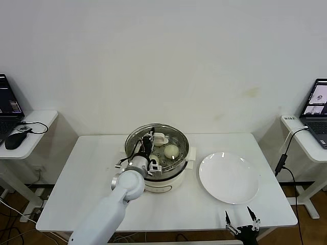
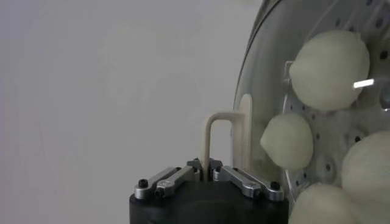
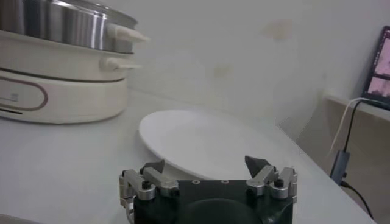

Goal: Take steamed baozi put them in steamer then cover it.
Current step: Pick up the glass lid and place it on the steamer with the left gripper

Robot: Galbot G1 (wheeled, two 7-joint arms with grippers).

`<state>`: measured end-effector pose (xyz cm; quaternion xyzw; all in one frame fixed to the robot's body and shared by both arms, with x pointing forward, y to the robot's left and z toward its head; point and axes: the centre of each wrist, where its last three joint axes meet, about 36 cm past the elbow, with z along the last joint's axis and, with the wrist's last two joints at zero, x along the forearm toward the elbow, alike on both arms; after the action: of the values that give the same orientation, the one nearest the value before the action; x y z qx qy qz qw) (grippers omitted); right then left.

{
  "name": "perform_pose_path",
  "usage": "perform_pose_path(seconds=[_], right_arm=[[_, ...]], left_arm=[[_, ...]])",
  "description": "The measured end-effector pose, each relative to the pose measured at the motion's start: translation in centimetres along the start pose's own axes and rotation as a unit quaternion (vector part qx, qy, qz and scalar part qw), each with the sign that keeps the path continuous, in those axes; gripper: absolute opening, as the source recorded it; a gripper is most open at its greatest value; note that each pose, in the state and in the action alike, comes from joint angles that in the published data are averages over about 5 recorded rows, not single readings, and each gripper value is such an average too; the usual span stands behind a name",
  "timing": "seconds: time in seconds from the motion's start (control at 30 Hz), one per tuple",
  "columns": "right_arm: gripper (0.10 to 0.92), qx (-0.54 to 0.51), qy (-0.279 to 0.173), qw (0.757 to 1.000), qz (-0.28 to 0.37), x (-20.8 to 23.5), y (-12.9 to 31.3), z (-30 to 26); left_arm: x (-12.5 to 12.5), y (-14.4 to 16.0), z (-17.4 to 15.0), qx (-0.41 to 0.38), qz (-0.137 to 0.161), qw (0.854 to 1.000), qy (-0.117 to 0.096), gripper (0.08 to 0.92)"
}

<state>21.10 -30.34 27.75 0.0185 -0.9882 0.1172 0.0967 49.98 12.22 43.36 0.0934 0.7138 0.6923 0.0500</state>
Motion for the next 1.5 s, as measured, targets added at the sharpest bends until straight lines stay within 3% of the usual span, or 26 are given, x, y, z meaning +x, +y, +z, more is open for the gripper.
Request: perform_pose_path(seconds=[0.53, 0.93, 1.23, 1.33, 1.5], right_arm=[[0.823, 0.000, 0.002, 1.000, -0.005, 0.0, 0.2, 0.2], [0.823, -0.002, 0.005, 1.000, -0.010, 0.0, 0.5, 0.3], [0.823, 0.000, 0.008, 1.000, -0.011, 0.1, 0.4, 0.5], [0.822, -0.001, 0.008, 1.000, -0.012, 0.1, 0.5, 0.5], [0.823, 0.000, 0.007, 1.000, -0.013, 0.2, 0.4, 0.6]], left_arm=[[0.2, -0.2, -0.2, 0.013, 0.002, 1.000, -0.002, 0.163], [1.8, 0.7, 0.8, 0.027, -0.010, 1.000, -0.003, 0.494], [5.3, 1.0, 1.8, 0.044, -0.021, 0.999, -0.013, 0.756], [7.1, 1.0, 2.2, 0.057, -0.020, 0.998, -0.019, 0.812], [10.9, 1.3, 3.0, 0.094, -0.022, 0.995, -0.030, 0.822]])
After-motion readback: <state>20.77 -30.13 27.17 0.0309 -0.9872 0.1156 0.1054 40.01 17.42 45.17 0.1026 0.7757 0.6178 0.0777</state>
